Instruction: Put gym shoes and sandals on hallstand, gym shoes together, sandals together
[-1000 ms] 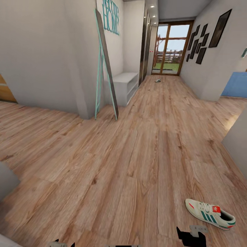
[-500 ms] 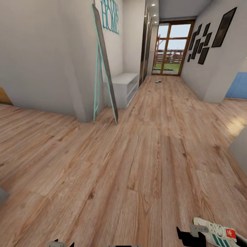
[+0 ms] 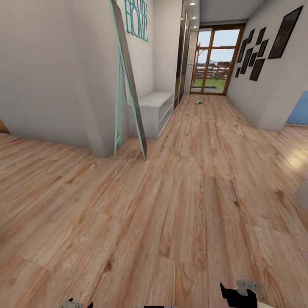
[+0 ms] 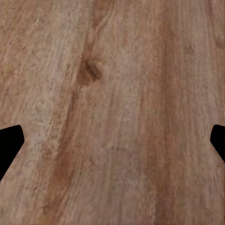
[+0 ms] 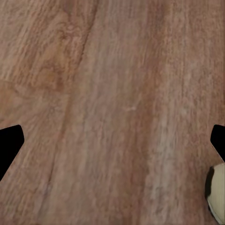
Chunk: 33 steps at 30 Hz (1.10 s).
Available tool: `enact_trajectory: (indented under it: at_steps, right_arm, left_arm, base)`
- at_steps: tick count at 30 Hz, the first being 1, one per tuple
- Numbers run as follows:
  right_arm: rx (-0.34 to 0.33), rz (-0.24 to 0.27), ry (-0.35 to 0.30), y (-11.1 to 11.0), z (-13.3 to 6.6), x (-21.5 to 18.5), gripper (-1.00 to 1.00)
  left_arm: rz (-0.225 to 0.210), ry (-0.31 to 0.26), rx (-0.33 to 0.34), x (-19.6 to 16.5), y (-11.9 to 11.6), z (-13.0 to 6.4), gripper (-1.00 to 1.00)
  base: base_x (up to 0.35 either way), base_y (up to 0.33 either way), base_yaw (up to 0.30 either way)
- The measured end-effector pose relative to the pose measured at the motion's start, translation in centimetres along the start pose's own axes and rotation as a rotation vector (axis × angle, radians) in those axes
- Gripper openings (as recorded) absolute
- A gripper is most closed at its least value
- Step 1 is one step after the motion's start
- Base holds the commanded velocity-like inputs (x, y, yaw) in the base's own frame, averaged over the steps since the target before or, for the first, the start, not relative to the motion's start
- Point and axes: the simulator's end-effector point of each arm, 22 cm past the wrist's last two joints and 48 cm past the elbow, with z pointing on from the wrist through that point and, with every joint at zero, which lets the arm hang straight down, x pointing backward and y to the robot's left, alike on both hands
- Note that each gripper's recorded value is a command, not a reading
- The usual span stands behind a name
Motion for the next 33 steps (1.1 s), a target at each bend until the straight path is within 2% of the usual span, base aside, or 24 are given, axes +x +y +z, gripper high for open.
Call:
enact_trajectory:
  at_steps: [33]
  right_arm:
    - [0.001,0.002,0.000,-0.02,0.00,0.00,1.00]
  left_arm:
    - [-0.005,0.000,0.004,0.08,-0.38,0.10,1.00]
  base:
    - [0.339,0.000,-0.014]
